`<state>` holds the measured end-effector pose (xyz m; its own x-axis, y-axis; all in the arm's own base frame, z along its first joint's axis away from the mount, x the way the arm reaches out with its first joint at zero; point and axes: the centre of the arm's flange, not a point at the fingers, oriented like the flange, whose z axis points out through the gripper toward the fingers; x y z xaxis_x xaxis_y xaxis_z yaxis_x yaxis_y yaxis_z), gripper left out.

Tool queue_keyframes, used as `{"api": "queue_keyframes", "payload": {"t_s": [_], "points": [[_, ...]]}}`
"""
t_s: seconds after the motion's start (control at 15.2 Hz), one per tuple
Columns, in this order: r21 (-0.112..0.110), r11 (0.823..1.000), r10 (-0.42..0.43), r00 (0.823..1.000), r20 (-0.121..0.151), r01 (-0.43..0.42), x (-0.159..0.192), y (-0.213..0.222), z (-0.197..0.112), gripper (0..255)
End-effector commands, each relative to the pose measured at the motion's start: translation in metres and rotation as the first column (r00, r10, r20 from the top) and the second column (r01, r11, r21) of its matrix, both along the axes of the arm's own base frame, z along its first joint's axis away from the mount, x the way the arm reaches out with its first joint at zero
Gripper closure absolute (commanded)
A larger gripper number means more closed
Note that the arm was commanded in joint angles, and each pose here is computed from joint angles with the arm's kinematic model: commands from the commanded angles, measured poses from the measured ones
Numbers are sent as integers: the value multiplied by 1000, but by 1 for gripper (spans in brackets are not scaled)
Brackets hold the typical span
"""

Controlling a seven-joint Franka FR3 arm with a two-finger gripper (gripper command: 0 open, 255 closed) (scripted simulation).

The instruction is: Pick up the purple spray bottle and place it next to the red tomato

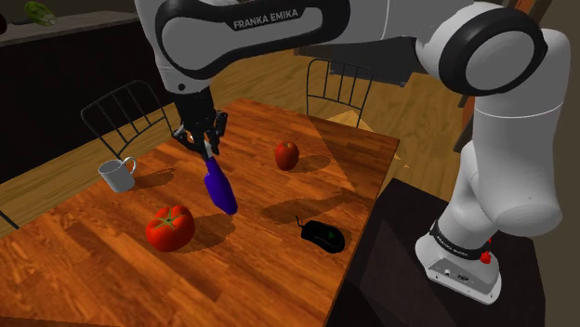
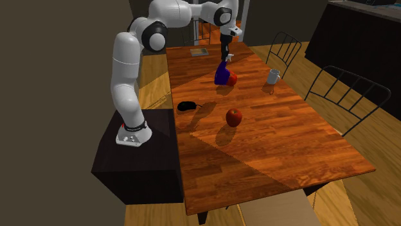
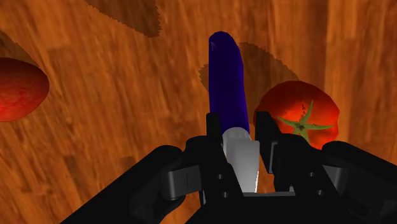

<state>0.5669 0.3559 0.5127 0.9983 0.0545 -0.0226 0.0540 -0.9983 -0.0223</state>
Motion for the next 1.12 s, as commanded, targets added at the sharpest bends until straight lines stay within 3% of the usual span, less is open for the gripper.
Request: {"api": "queue_keyframes", "payload": {"t_s": [0.0, 0.86, 1.06], "points": [[0, 1000, 0, 1000, 1, 0, 0, 0, -12, 255], [0, 1000, 0, 1000, 1, 0, 0, 0, -80, 255], [0, 1000, 0, 1000, 1, 0, 0, 0, -80, 255]]}}
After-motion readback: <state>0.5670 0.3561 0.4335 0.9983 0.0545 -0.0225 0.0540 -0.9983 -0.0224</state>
